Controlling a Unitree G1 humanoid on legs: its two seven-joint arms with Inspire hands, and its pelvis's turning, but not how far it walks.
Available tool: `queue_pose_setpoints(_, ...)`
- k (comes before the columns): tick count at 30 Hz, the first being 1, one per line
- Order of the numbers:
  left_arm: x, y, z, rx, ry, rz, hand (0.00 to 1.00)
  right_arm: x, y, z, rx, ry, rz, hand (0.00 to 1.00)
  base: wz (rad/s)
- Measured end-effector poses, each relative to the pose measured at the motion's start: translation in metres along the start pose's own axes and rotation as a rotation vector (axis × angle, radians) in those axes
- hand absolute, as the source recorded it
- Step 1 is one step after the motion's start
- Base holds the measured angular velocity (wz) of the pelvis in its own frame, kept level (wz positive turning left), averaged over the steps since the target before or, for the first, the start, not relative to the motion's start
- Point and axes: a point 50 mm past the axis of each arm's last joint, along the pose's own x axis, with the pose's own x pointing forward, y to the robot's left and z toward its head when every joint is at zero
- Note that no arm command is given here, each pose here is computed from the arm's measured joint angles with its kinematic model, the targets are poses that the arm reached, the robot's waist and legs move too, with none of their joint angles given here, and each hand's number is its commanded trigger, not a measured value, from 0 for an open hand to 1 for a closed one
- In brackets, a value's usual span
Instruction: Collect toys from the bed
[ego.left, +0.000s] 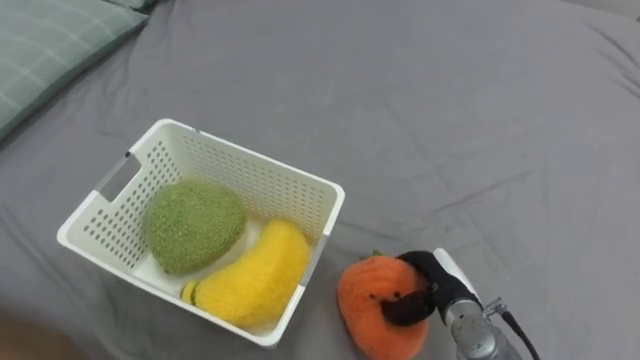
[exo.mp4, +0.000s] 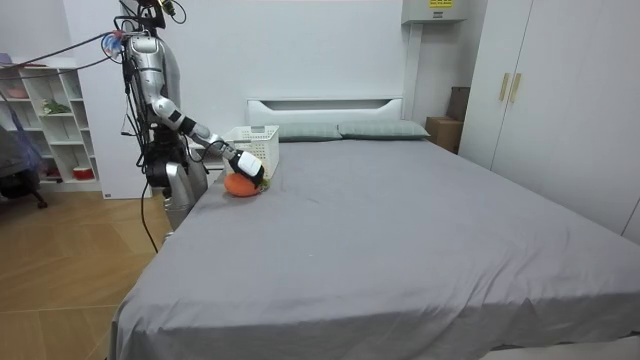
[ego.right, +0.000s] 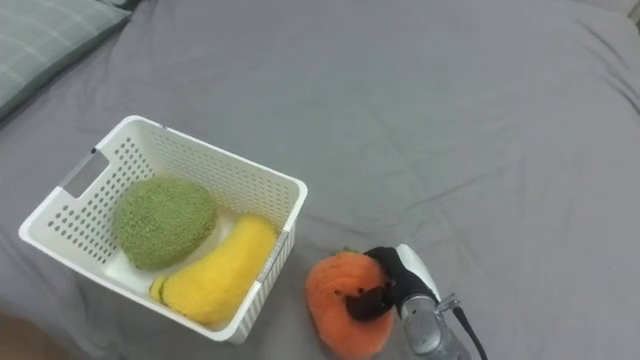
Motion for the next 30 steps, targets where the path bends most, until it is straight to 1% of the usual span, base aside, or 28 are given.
queue_pose_setpoints(9, -0.001, 0.001, -0.001, 0.000, 0.002, 0.013, 0.00, 0.002, 0.000, 0.006, 0.008, -0.016, 0.002, 1.00, 0.01)
queue_pose_setpoints(22, 0.000, 0.004, 0.002, 0.001, -0.014, 0.021, 0.00, 0.001, 0.001, 0.003, 0.001, -0.013, 0.007, 1.00, 0.01)
queue_pose_setpoints(25, 0.000, 0.006, 0.001, -0.002, -0.011, 0.028, 0.00, 0.001, -0.003, 0.003, -0.010, -0.023, -0.008, 1.00, -0.01)
queue_pose_setpoints(30, 0.001, 0.006, -0.006, -0.004, 0.016, 0.030, 0.00, -0.004, -0.018, 0.013, 0.040, -0.085, -0.071, 1.00, -0.10)
